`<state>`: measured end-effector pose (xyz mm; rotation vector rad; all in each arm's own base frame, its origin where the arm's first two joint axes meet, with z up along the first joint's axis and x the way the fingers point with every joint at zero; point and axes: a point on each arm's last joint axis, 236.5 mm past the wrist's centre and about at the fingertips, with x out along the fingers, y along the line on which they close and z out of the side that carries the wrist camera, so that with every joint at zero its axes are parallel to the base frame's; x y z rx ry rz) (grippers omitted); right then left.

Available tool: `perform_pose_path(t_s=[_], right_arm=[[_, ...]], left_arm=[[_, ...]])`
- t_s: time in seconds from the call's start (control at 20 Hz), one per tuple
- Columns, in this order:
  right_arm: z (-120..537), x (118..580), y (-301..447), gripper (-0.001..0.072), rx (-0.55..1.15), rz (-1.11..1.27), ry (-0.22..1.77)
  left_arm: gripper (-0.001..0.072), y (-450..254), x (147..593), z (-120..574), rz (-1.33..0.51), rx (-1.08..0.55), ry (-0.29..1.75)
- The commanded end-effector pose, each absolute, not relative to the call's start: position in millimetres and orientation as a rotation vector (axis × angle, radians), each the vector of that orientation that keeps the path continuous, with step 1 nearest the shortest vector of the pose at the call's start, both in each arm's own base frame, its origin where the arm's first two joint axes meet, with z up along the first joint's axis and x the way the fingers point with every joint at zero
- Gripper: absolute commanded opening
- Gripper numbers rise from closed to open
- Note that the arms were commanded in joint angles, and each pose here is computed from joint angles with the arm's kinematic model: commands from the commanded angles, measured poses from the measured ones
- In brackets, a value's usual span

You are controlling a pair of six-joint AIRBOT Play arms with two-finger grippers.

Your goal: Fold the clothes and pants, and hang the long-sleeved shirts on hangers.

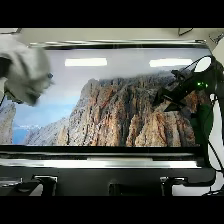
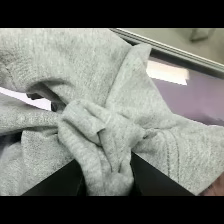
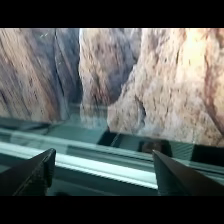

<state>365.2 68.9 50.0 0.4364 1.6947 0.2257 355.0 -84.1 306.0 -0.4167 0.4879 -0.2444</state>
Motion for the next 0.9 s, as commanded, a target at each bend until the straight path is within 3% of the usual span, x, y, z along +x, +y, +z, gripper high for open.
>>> perform_pose_path(t_s=[0.0,0.25,0.4,0.45,0.5,0.65,0.75,0.85], right_arm=[[52.6,348.0,67.9,0.0671,0.383,0.280,1.757],[60.6,349.1,60.6,0.0671,0.336,0.268,1.710],[64.7,347.0,52.4,0.0672,0.304,0.236,1.695],[66.7,346.4,49.7,0.0672,0.294,0.225,1.689],[68.9,346.4,49.1,0.0672,0.291,0.222,1.680],[72.8,349.8,52.1,0.0672,0.296,0.235,1.651],[76.4,356.6,63.3,0.0673,0.332,0.278,1.617],[81.0,364.5,79.4,0.0676,0.383,0.342,1.575]], left_arm=[[0.0041,-195.7,301.9,255.9,-0.508,-0.482,0.635],[0.0041,-325.0,243.8,75.1,-0.625,-0.425,1.101],[0.0061,-361.7,237.1,-3.4,-0.597,-0.340,1.283],[0.0296,-371.7,241.0,-8.4,-0.621,-0.342,1.314],[0.0685,-380.2,246.0,-1.4,-0.676,-0.341,1.338],[0.0706,-345.5,282.5,48.6,-0.781,-0.198,1.319],[0.0706,-271.8,318.3,75.0,-0.673,-0.085,1.298],[0.0706,-189.2,336.8,79.5,-0.493,-0.076,1.332]])
